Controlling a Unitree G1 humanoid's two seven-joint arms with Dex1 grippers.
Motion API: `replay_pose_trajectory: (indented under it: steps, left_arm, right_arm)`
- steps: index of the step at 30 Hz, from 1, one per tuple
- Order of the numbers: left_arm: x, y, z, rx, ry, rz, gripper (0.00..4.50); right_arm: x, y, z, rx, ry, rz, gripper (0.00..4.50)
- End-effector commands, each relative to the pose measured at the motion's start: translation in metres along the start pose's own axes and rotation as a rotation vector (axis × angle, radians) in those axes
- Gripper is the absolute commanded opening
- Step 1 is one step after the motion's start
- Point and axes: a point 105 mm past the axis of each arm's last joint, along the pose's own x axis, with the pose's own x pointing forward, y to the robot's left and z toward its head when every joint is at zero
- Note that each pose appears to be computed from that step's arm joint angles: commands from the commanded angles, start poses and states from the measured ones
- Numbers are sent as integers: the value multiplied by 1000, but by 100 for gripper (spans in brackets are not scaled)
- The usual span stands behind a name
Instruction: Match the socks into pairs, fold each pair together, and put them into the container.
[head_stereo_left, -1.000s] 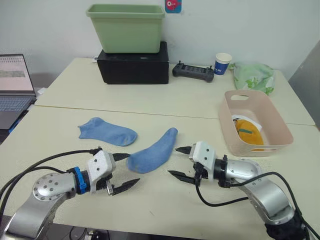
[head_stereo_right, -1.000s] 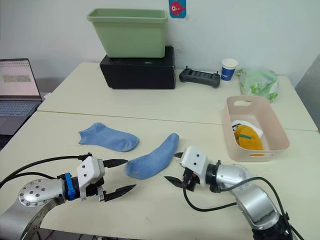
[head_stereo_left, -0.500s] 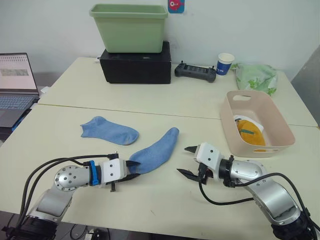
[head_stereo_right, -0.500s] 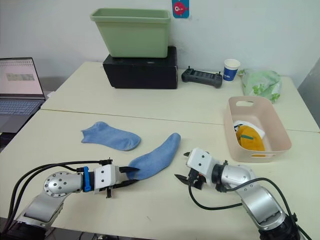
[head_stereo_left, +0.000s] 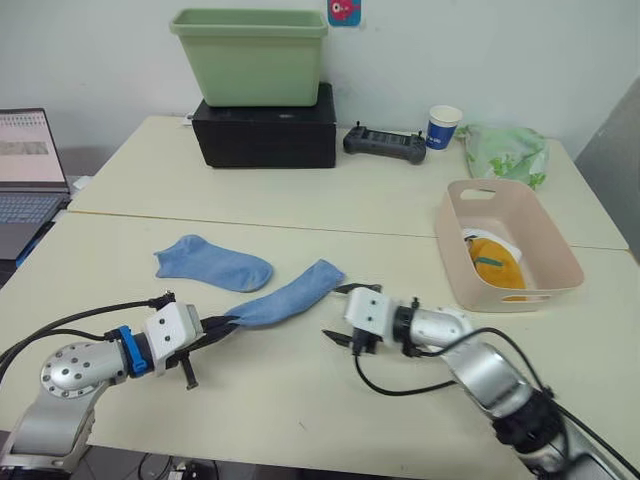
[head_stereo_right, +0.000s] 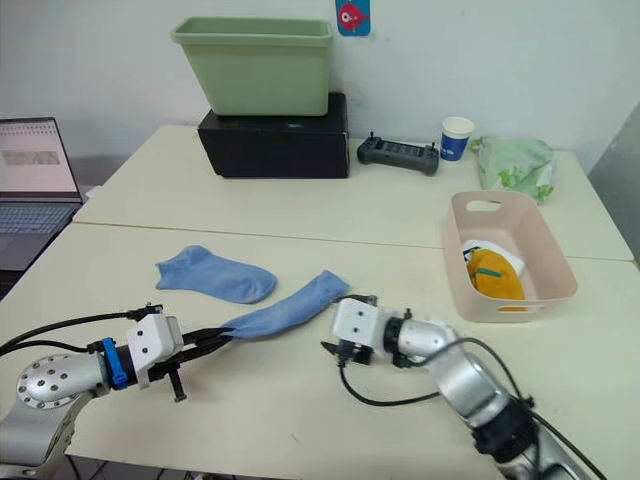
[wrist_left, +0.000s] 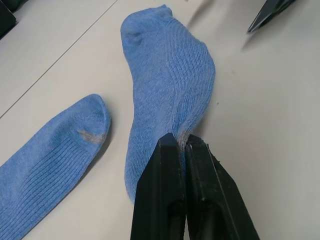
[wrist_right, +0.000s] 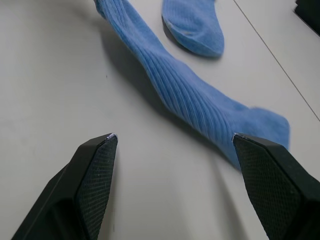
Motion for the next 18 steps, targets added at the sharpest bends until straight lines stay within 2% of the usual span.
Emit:
replay_pose_trajectory:
  steps: [1,6,9,13,18]
  left_arm:
    - [-5,7,9,36,-15,36,1]
    - [-5,8,8,42,-10,47,1]
    - [-5,10,8,52,-9,52,0]
    - [0,9,11,77,-21,34,0]
    - [12,5,15,97,-56,0,0]
  right_arm:
    - [8,-18,3,-61,6,-64,395]
    - [20,-25,-3,-71,39,-88,395]
    - [21,-31,-6,-100,47,-111,337]
    - [11,-35,2,-120,17,-129,186]
    - [-9,-33,-2,-132,37,-116,14]
